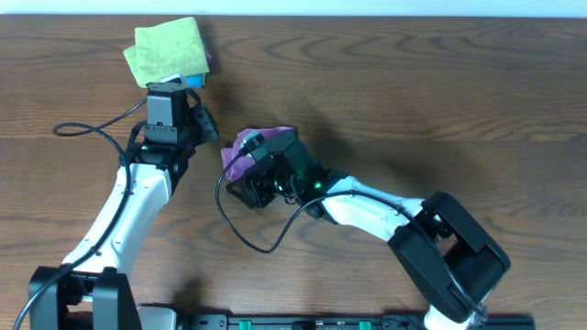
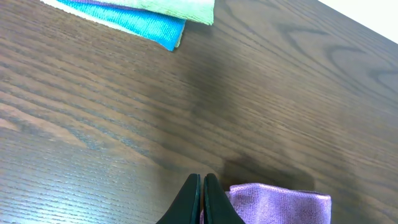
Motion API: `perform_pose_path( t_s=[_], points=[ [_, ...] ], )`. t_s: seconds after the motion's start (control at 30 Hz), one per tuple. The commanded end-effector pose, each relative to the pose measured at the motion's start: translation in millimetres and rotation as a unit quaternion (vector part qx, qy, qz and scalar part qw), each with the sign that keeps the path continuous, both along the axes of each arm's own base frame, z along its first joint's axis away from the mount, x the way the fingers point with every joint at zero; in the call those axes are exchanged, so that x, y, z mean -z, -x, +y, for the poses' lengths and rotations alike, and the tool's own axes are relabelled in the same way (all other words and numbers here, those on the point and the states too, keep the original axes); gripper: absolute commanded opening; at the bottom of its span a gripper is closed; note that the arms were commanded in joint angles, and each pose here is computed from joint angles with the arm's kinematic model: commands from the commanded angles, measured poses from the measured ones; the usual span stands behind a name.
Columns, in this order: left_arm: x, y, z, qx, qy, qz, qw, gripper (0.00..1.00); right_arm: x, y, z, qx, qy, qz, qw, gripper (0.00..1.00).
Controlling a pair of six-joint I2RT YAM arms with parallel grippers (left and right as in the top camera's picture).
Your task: Fold the cloth
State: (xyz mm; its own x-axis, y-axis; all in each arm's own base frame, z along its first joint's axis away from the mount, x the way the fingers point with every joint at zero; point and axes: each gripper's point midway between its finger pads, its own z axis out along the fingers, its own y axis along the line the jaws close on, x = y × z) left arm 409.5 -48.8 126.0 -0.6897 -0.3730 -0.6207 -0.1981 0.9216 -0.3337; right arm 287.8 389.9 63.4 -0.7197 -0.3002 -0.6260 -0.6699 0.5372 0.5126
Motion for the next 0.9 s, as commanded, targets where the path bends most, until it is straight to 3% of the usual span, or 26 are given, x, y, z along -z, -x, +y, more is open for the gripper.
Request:
perform_pose_path(
  t_s=[0.0, 0.03, 0.07, 0.3, 0.4, 0.63, 0.87],
  points=[
    [-18.0, -4.9, 6.1, -0.006, -0.009, -0.023, 1.0, 0.1, -3.2, 2.3, 6.3, -0.011, -0.009, 0.006, 1.0, 0.85],
    [-19.8, -4.8, 6.1, -0.006, -0.009, -0.025, 1.0, 0.17, -4.7, 1.5, 5.7, -0.012, -0.011, 0.007, 1.0, 0.95],
    [-21.9, -4.7, 6.1, -0.006, -0.009, -0.027, 1.0, 0.21, -8.1, 0.4, 5.0, -0.011, -0.014, 0.005, 1.0, 0.99],
    [-42.6, -1.9, 6.2, -0.006, -0.006, -0.053, 0.999, 0.64, -58.8, -22.1, -13.3, 0.016, -0.049, -0.03, 0.998, 0.99],
    [-50.8, 1.5, 6.0, -0.006, -0.003, -0.06, 0.998, 0.93, -81.4, -31.9, -35.8, 0.032, -0.046, -0.047, 0.997, 0.99],
    [-54.6, 19.8, -3.4, 0.017, 0.018, -0.041, 0.999, 0.96, -107.9, -46.5, -135.3, 0.081, 0.025, -0.067, 0.994, 0.99],
    [-38.3, 43.0, -10.2, 0.01, 0.056, 0.021, 0.998, 0.96, -105.3, -27.5, -241.4, 0.125, 0.118, -0.041, 0.984, 0.99]
  ],
)
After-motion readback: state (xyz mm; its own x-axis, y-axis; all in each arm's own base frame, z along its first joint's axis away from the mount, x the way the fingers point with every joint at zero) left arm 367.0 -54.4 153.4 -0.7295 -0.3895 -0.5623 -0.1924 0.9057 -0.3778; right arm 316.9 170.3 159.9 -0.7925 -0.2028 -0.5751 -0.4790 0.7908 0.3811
